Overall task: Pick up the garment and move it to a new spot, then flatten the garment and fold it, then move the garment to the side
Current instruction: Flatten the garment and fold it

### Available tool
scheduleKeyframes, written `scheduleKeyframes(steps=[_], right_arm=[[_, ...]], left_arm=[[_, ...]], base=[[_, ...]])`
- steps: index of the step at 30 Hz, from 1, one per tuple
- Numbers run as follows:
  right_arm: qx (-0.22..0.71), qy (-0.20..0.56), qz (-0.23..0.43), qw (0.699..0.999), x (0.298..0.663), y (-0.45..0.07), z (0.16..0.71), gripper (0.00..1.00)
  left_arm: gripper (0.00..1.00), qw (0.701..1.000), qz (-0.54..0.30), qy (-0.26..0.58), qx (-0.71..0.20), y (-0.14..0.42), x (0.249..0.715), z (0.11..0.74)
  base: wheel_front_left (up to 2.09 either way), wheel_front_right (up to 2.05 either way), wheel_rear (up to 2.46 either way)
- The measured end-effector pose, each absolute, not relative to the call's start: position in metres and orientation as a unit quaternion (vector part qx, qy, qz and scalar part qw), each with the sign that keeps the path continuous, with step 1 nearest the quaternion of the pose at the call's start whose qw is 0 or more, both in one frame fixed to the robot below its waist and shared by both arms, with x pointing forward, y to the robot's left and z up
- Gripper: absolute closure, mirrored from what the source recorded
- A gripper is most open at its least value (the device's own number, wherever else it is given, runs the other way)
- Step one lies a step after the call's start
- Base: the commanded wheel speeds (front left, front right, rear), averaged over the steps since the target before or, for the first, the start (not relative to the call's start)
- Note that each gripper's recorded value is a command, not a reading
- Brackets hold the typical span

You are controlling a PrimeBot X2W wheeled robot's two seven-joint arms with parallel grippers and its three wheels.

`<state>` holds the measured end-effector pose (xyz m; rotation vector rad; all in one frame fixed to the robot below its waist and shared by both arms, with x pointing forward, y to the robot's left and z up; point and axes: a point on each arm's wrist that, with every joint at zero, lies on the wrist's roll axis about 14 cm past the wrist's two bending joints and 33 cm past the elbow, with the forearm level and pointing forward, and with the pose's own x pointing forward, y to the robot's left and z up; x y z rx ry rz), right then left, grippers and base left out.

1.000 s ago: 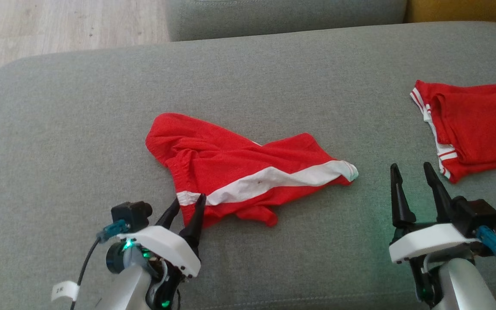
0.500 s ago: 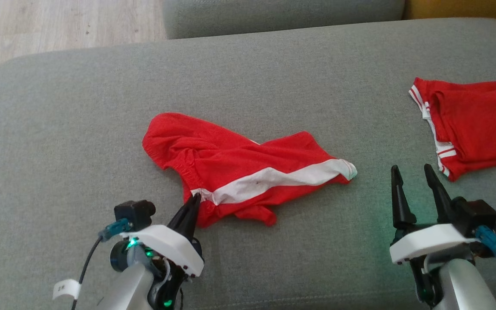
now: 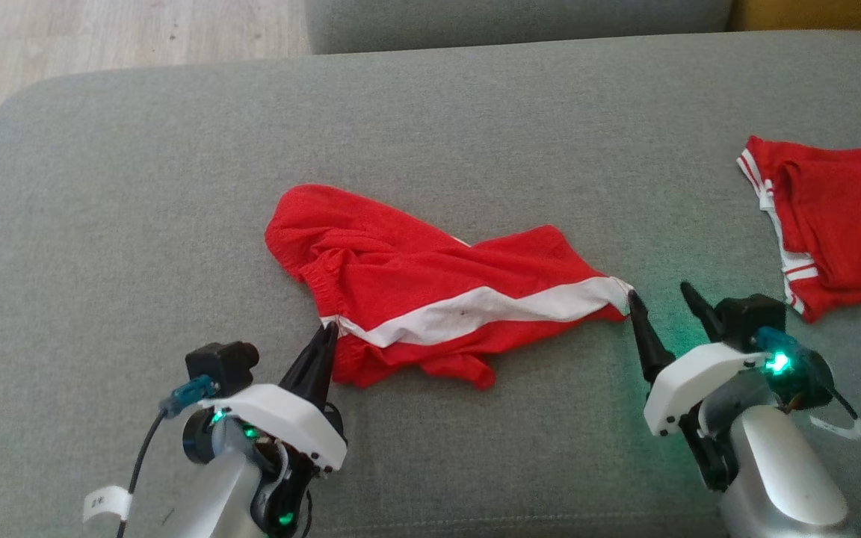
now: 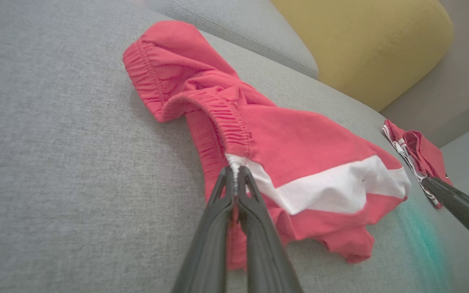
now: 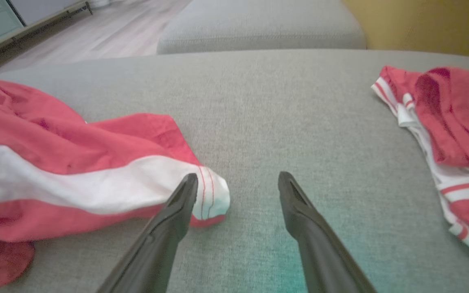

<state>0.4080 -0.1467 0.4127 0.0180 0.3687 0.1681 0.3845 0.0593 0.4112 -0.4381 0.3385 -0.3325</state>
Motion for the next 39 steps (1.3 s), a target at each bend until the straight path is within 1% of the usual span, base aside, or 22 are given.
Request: scheduleKeyframes(steps=[3,7,12,16,18,21,25,31,35,39], right_arm=[[0.009,0.216,0.092,0.972,0.404,-0.143,0.397,0.00],[0.019,0.235,0.102,0.966,0.404,-0.136,0.388,0.00],[0.029,0.243,0.127,0.961,0.404,-0.118,0.387,0.00],[0.031,0.250,0.137,0.958,0.402,-0.115,0.385,0.00],[0.033,0.253,0.136,0.957,0.402,-0.117,0.384,0.00],[0.064,0.246,0.124,0.959,0.407,-0.120,0.390,0.00],[0.056,0.241,0.119,0.962,0.415,-0.127,0.394,0.00],[0.048,0.259,0.121,0.957,0.409,-0.128,0.383,0.00],[0.049,0.272,0.127,0.953,0.406,-0.122,0.376,0.00],[0.047,0.260,0.140,0.954,0.415,-0.113,0.383,0.00]], left_arm=[[1.00,0.949,-0.159,0.165,-0.216,0.062,0.384,0.411],[1.00,0.950,-0.155,0.163,-0.216,0.065,0.383,0.412],[1.00,0.951,-0.152,0.160,-0.216,0.067,0.382,0.413],[1.00,0.951,-0.153,0.159,-0.215,0.066,0.382,0.414],[1.00,0.952,-0.152,0.159,-0.214,0.066,0.381,0.414],[1.00,0.952,-0.153,0.156,-0.214,0.066,0.381,0.415],[1.00,0.952,-0.154,0.156,-0.213,0.066,0.380,0.415],[1.00,0.951,-0.151,0.162,-0.216,0.067,0.375,0.412],[1.00,0.951,-0.149,0.165,-0.215,0.069,0.373,0.409],[1.00,0.951,-0.146,0.168,-0.213,0.071,0.373,0.406]], base=[[0.00,0.00,0.00],[0.00,0.00,0.00],[0.00,0.00,0.00],[0.00,0.00,0.00],[0.00,0.00,0.00],[0.00,0.00,0.00],[0.00,0.00,0.00],[0.00,0.00,0.00],[0.00,0.00,0.00],[0.00,0.00,0.00]])
